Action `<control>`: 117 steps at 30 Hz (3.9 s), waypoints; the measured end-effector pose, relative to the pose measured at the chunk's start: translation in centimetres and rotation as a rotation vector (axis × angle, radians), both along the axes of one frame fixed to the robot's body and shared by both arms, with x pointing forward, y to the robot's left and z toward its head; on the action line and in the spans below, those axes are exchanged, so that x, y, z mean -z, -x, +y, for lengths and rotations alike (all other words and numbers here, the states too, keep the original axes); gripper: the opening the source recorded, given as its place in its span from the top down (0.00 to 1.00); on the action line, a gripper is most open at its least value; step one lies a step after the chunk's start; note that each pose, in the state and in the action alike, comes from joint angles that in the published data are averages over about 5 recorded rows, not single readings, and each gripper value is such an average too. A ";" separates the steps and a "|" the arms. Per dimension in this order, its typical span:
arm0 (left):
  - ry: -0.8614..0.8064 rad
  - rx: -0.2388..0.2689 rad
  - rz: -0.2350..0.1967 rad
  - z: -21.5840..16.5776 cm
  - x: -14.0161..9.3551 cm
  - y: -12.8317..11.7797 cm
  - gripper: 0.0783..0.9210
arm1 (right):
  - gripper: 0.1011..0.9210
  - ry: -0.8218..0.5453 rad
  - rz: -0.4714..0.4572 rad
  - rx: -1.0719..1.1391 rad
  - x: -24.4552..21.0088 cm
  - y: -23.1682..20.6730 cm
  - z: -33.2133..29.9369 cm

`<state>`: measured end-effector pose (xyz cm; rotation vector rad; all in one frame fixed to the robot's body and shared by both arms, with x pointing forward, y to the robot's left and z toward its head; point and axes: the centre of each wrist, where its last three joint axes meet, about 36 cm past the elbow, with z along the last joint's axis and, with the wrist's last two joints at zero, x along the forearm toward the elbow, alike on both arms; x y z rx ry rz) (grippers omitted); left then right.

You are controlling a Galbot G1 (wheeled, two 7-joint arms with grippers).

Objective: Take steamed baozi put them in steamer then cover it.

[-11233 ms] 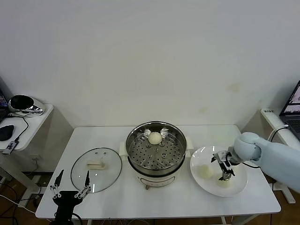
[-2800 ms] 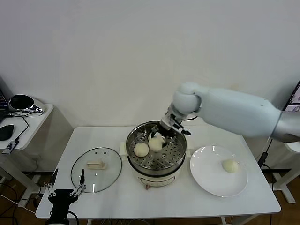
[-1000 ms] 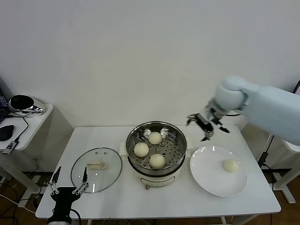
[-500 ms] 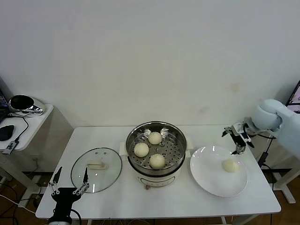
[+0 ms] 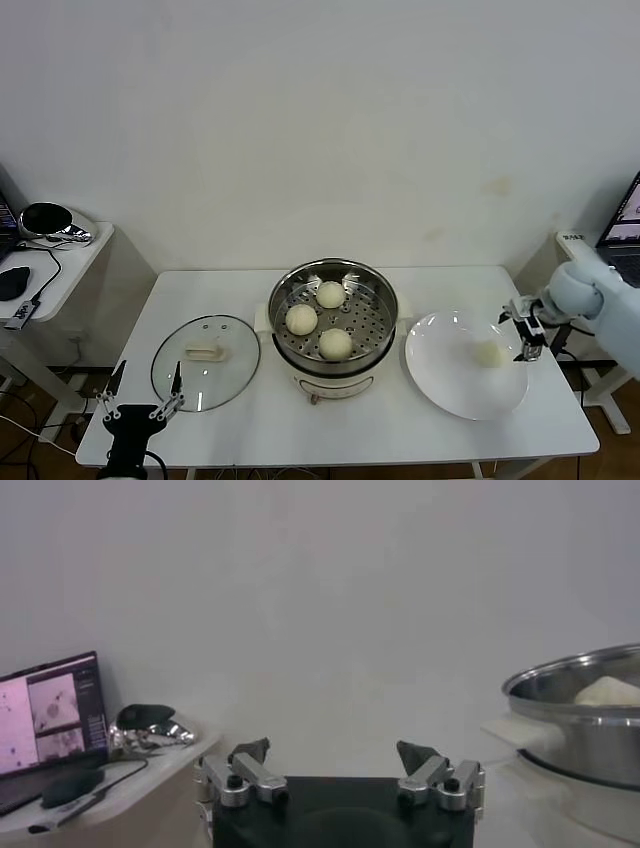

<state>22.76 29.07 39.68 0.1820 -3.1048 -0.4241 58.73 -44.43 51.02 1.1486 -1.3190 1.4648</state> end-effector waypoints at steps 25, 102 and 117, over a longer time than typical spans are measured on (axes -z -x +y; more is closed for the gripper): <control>-0.002 -0.010 0.002 0.2 0.1 0.1 0.12 | 0.33 0.002 0.035 0.046 5.6 -2.2 1.8; 0.017 0.004 -0.018 -0.4 0.4 -1.1 0.12 | 0.44 -0.200 -0.028 0.043 -7.7 -3.2 31.1; 0.012 0.004 -0.024 -0.2 0.2 -1.4 0.12 | 0.12 -0.310 -0.074 0.051 -11.5 -2.1 29.3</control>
